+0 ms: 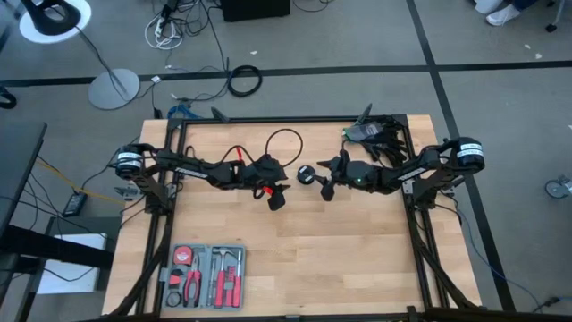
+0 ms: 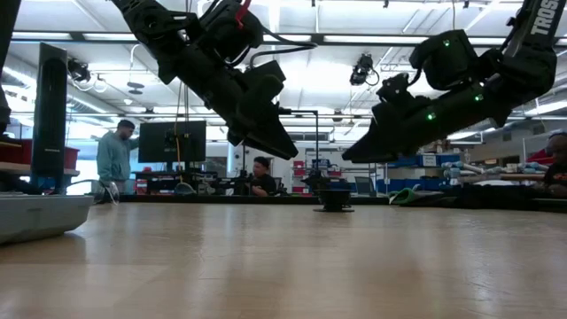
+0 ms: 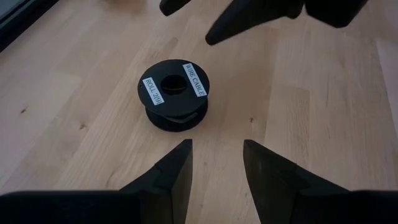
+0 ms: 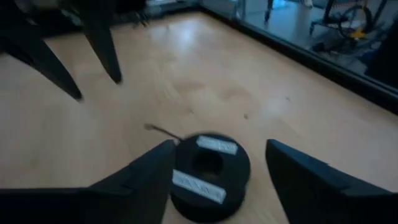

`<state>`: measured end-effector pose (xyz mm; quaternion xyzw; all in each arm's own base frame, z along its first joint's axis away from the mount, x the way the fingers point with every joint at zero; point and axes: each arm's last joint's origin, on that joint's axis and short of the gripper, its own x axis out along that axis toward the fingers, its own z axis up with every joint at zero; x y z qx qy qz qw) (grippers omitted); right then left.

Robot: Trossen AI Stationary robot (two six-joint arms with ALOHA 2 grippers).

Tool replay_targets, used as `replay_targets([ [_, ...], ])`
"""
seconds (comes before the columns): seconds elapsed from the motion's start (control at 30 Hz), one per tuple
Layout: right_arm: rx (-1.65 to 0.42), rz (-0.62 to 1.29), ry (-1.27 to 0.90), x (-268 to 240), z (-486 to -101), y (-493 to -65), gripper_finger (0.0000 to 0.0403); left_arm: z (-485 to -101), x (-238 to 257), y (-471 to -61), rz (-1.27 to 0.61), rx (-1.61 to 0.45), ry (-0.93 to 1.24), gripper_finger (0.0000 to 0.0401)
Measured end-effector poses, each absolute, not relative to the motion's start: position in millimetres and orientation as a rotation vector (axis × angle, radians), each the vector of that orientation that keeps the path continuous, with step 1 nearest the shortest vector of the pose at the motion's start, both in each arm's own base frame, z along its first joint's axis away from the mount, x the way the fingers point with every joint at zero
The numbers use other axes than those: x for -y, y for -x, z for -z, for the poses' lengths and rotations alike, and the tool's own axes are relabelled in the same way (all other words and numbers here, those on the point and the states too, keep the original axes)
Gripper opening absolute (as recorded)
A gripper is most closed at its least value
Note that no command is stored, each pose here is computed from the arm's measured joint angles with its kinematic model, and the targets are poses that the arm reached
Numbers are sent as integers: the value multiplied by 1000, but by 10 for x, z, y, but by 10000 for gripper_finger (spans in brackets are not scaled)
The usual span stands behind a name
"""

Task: Coil cords
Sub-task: Uncoil the black wire from the spool

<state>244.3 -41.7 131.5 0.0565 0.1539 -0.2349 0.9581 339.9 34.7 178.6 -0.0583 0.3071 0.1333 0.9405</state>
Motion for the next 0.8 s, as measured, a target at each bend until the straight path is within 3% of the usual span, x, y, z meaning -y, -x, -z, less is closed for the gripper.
replay_targets([
  [0.33,-357,490,-98,430,-1340,-2509,344,-1786,-348,-3399,-271,-628,114,147],
  [0.8,-608,522,-145,552,-1520,-2782,352,-1813,-351,-3419,-262,-595,88,147],
])
